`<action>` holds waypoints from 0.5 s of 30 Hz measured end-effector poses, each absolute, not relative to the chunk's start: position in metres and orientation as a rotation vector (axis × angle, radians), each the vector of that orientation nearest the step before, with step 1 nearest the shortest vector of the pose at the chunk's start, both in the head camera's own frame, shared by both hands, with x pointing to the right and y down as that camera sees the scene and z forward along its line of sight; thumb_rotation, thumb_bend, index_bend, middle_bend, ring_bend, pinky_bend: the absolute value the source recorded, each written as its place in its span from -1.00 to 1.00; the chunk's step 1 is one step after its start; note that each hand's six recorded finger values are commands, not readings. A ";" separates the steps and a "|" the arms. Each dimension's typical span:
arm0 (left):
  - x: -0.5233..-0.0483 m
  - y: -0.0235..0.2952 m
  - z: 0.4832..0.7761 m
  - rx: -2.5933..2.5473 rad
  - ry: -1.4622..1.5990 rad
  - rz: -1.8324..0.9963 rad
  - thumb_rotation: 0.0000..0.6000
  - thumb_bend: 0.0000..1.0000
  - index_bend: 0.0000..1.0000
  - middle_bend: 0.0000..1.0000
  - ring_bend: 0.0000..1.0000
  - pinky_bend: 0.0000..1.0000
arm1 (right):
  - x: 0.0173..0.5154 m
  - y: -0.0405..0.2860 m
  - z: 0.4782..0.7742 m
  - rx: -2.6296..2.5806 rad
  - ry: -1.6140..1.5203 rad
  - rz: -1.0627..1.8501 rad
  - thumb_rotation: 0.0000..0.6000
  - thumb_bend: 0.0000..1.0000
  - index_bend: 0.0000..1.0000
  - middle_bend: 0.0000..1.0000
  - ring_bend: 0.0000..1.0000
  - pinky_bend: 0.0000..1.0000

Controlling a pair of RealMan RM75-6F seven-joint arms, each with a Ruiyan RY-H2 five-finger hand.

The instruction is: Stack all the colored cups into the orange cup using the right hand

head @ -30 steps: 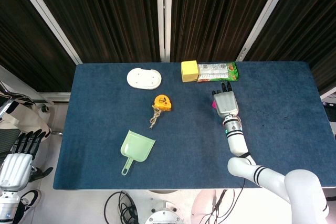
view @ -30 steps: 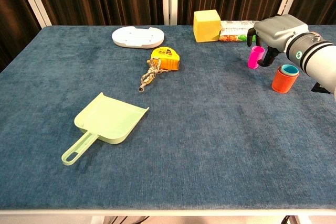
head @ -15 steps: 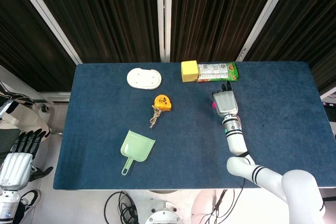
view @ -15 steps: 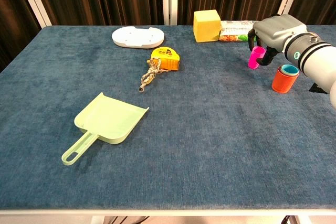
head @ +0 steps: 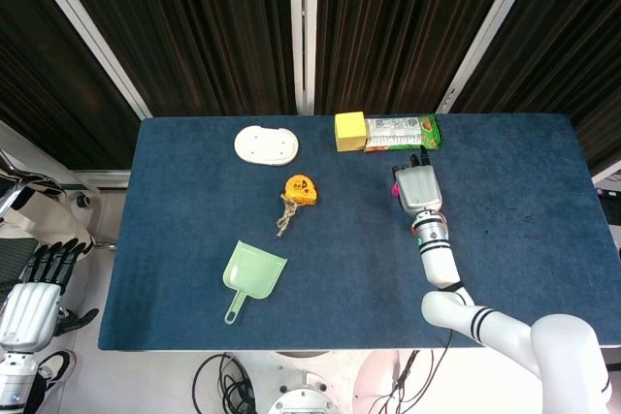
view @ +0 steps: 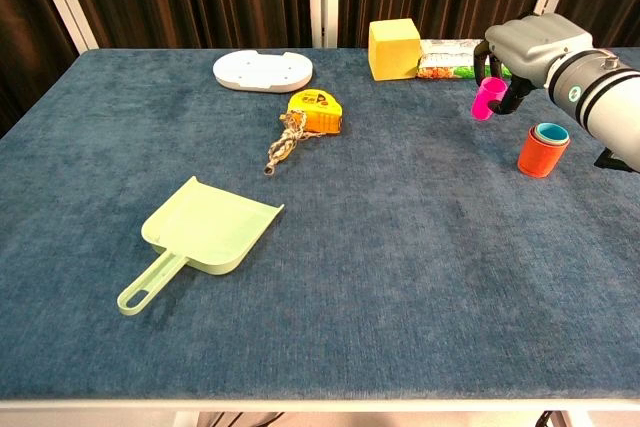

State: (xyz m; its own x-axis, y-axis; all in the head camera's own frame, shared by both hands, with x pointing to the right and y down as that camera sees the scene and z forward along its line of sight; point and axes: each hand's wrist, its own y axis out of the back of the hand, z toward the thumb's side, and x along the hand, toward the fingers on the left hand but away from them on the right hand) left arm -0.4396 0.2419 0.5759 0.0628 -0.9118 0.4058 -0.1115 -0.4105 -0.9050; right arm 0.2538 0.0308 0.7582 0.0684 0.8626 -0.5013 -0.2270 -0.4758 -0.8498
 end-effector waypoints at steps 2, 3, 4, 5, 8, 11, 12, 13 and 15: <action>-0.438 0.242 0.575 -1.628 1.040 -1.419 1.00 -0.93 -0.87 -0.91 -1.00 -1.00 | 0.252 0.031 0.749 -1.482 -0.696 1.540 1.00 -0.38 0.04 0.01 -0.65 -1.00; -0.438 0.242 0.575 -1.627 1.039 -1.417 1.00 -0.93 -0.87 -0.91 -1.00 -1.00 | 0.251 0.031 0.745 -1.491 -0.705 1.531 1.00 -0.38 0.04 0.01 -0.65 -1.00; -0.437 0.242 0.574 -1.626 1.037 -1.416 1.00 -0.93 -0.87 -0.91 -1.00 -1.00 | 0.251 0.032 0.738 -1.503 -0.717 1.519 1.00 -0.38 0.04 0.01 -0.65 -1.00; -0.436 0.242 0.574 -1.626 1.036 -1.415 1.00 -0.93 -0.87 -0.91 -1.00 -1.00 | 0.251 0.032 0.733 -1.512 -0.726 1.509 1.00 -0.38 0.04 0.01 -0.65 -1.00; -0.433 0.243 0.574 -1.625 1.032 -1.410 1.00 -0.93 -0.87 -0.91 -1.00 -1.00 | 0.252 0.035 0.711 -1.540 -0.753 1.477 1.00 -0.38 0.06 0.02 -0.65 -1.00; -0.431 0.243 0.574 -1.626 1.027 -1.406 1.00 -0.93 -0.87 -0.91 -1.00 -1.00 | 0.258 0.039 0.687 -1.556 -0.770 1.453 1.00 -0.38 0.06 0.03 -0.65 -1.00; -0.430 0.243 0.574 -1.626 1.025 -1.404 1.00 -0.93 -0.87 -0.91 -1.00 -1.00 | 0.261 0.041 0.680 -1.558 -0.771 1.450 1.00 -0.38 0.06 0.03 -0.65 -1.00; -0.429 0.243 0.574 -1.627 1.024 -1.403 1.00 -0.93 -0.87 -0.91 -1.00 -1.00 | 0.267 0.043 0.670 -1.557 -0.767 1.451 1.00 -0.38 0.06 0.03 -0.65 -1.00; -0.427 0.242 0.574 -1.628 1.020 -1.401 1.00 -0.93 -0.87 -0.91 -1.00 -1.00 | 0.276 0.048 0.658 -1.549 -0.750 1.464 1.00 -0.38 0.07 0.04 -0.65 -1.00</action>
